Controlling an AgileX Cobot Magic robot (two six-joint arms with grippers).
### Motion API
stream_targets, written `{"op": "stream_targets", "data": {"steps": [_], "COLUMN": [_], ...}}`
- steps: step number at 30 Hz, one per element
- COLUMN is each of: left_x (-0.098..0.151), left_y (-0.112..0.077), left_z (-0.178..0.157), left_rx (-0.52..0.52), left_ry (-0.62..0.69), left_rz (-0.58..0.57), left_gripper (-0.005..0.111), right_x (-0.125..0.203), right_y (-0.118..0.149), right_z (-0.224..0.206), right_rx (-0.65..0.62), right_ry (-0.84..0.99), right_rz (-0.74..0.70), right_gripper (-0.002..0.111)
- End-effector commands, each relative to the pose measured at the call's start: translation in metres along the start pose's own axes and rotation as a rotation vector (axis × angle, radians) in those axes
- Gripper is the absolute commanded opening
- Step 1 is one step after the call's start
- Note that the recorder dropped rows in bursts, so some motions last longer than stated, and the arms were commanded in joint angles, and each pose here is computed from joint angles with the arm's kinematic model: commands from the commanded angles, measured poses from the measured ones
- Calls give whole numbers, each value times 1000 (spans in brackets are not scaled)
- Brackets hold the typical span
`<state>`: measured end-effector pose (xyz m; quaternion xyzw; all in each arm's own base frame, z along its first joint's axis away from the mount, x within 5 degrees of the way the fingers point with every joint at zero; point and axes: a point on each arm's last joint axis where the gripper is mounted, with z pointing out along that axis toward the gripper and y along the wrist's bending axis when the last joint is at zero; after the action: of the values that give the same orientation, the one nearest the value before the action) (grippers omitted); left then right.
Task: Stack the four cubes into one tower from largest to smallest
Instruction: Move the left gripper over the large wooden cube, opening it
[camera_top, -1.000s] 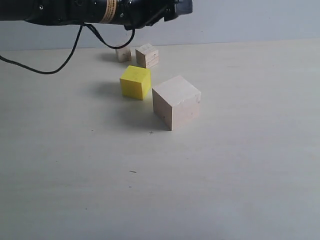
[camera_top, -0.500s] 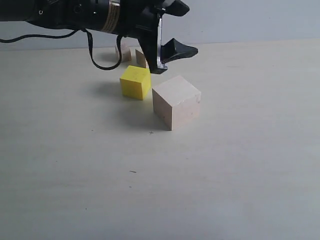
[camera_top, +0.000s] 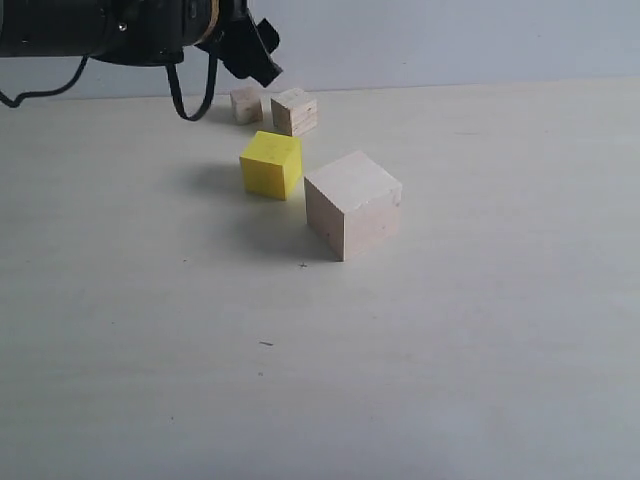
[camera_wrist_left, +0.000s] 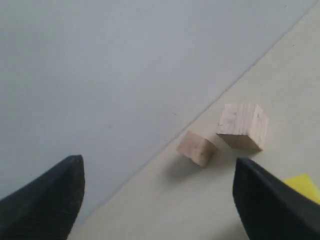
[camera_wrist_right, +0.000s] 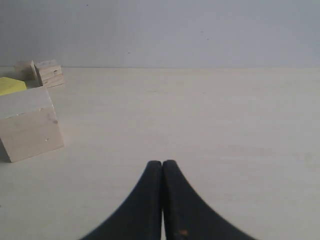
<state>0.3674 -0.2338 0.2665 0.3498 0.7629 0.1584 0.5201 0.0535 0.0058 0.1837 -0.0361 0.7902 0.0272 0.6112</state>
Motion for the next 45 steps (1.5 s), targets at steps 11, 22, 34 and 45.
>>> {"op": "stream_targets", "data": {"steps": [11, 22, 34, 45], "left_x": [-32, -43, -62, -71], "left_y": [-47, -66, -74, -75], "left_z": [-27, -2, 15, 16], "left_rx": [277, 431, 426, 435], "left_ry": [125, 386, 215, 127], "left_rz": [-413, -25, 9, -26], "left_gripper": [77, 77, 77, 77], "right_x": [1, 1, 1, 1], "right_y": [0, 0, 0, 0], "right_z": [0, 0, 0, 0], "right_rx": [5, 5, 5, 5], "right_ry": [-7, -7, -7, -7], "right_rz": [3, 3, 3, 3], "right_gripper": [0, 0, 0, 0]}}
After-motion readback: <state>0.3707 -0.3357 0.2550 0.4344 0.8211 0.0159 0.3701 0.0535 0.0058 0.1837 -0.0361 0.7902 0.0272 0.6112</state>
